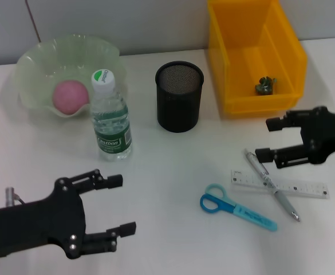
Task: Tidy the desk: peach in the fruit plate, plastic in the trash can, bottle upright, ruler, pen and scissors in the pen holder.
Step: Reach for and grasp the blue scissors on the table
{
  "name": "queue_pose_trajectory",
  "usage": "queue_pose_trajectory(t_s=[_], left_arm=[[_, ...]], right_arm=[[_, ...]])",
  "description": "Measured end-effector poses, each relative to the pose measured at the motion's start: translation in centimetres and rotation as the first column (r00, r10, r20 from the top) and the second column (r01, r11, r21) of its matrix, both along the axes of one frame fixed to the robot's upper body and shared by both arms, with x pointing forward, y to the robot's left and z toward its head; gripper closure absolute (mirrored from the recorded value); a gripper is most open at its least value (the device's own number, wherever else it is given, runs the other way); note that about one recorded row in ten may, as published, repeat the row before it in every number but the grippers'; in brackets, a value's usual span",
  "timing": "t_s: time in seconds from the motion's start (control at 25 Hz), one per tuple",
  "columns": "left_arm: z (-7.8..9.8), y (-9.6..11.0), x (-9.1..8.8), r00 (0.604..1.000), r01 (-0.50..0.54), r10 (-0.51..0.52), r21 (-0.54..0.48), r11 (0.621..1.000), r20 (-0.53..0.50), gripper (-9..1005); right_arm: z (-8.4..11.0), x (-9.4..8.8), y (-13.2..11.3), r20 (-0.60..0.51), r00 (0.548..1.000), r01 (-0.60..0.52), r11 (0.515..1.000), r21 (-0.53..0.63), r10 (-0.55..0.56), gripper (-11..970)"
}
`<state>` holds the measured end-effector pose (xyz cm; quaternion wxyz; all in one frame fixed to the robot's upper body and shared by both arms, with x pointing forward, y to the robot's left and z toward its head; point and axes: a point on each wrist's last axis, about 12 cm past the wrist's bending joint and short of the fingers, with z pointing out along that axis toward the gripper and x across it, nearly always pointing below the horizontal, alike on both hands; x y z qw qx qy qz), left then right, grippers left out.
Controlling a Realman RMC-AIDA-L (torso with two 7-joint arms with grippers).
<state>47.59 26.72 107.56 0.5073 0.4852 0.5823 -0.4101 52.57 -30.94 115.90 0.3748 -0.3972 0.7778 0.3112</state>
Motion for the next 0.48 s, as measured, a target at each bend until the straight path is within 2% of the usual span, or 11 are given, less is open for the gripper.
queue_pose_trajectory(t_s=[0.08,0.16,0.2,0.24,0.28,0.32,0.4,0.48], left_arm=[[0.0,0.0,0.0,1.0,0.0,0.0,0.0,1.0,0.0,199],[0.0,0.0,0.0,1.0,0.0,0.0,0.0,1.0,0.0,199],[-1.3,-0.4,-0.3,1.0,-0.006,0.006,-0.01,1.0,-0.023,199],[-1.8,-0.4,-0.4,0.999,-0.027,0.027,0.0,1.0,-0.031,198],[-1.8,-0.4,-0.4,0.999,-0.027,0.027,0.0,1.0,-0.031,198],[-1.8,-0.4,-0.4,0.999,-0.027,0.027,0.0,1.0,-0.031,198],[-2.0,-0.3,-0.4,0.999,-0.035,0.036,0.006,0.999,-0.034,198],[-2.0,-0.3,-0.4,0.999,-0.04,0.04,0.01,0.999,-0.035,198]], right_arm=[[2.0,1.0,1.0,-0.044,0.999,-0.032,0.997,-0.067,0.029,118],[2.4,1.2,1.3,-0.062,0.997,-0.041,0.995,-0.089,0.036,118],[3.0,1.5,1.8,-0.082,0.996,-0.054,0.992,-0.116,0.045,118],[3.5,1.7,2.2,-0.107,0.993,-0.06,0.987,-0.147,0.045,118],[4.4,2.1,3.0,-0.155,0.988,-0.058,0.976,-0.212,0.025,118],[4.4,2.1,3.0,-0.155,0.988,-0.058,0.976,-0.212,0.025,118],[5.1,2.4,3.8,-0.194,0.981,-0.065,0.956,-0.285,0.009,118],[5.8,2.4,5.1,-0.229,0.973,-0.119,0.927,-0.357,0.037,118]])
